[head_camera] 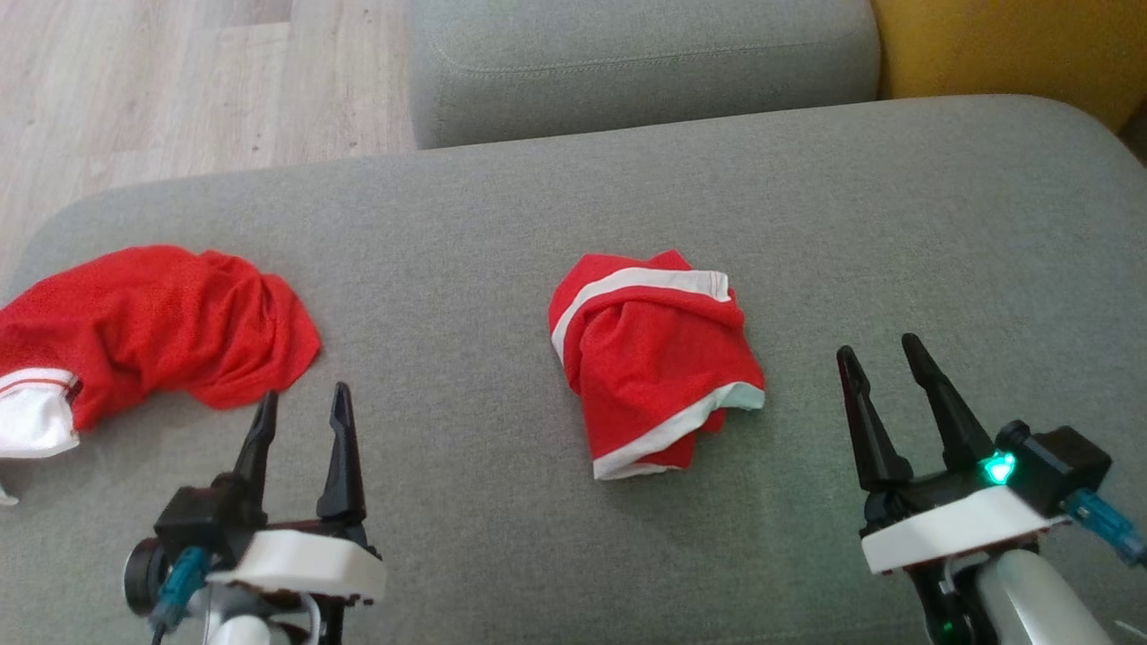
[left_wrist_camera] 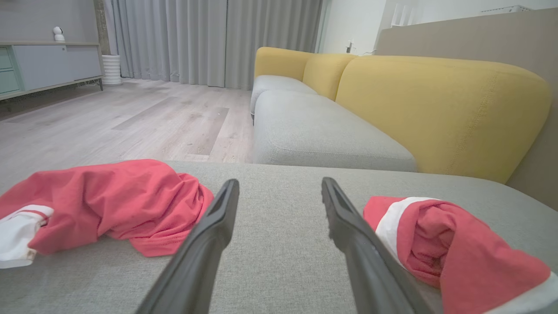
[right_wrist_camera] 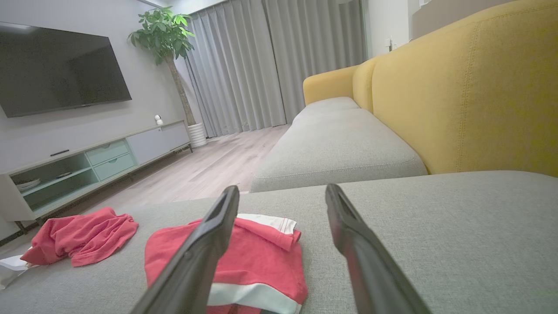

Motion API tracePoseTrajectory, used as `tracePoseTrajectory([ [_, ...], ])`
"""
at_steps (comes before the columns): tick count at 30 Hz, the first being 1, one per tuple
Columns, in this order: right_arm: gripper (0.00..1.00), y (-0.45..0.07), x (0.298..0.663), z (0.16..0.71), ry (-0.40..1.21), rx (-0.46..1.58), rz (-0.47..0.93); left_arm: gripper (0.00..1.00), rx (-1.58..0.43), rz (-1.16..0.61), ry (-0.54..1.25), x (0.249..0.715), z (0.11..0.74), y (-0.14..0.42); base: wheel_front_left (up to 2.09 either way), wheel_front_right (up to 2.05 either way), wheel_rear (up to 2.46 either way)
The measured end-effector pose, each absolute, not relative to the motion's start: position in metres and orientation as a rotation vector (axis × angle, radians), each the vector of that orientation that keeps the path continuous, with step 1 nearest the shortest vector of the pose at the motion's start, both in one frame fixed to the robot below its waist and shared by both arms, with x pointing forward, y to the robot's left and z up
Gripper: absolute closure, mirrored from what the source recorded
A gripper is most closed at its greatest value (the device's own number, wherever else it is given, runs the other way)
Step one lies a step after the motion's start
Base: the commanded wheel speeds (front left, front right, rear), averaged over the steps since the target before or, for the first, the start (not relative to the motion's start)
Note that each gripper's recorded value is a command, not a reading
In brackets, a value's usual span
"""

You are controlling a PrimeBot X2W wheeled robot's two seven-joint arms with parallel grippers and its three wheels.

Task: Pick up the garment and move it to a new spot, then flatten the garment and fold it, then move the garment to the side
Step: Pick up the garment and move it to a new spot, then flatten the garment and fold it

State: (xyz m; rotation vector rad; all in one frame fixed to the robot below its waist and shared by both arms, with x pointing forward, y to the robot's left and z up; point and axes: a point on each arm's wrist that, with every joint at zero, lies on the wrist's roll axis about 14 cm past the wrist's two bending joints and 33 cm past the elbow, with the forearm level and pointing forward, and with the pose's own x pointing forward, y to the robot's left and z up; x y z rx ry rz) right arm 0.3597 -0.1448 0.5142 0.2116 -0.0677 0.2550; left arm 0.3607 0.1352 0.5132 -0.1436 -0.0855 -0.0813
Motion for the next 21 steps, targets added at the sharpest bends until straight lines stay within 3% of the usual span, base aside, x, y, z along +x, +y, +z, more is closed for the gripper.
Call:
tracePoseTrajectory([
  [7, 0.00, -0.151, 0.359, 0.503, -0.035, 0.223, 0.230, 0.00, -0.140, -0.073, -0.086, 0.364, 0.513, 0.139, 0.00, 0.00, 0.00],
  [13, 0.00, -0.149, 0.376, 0.481, 0.086, 0.256, 0.230, 0.00, -0.146, -0.061, -0.092, 0.366, 0.515, 0.143, 0.00, 0.00, 0.00],
  [17, 0.00, -0.143, 0.408, 0.468, 0.248, 0.229, 0.258, 0.00, -0.162, -0.041, -0.088, 0.366, 0.513, 0.149, 0.00, 0.00, 0.00],
  [21, 0.00, -0.137, 0.422, 0.430, 0.507, 0.214, 0.264, 0.00, -0.173, -0.003, -0.080, 0.363, 0.511, 0.160, 0.00, 0.00, 0.00],
])
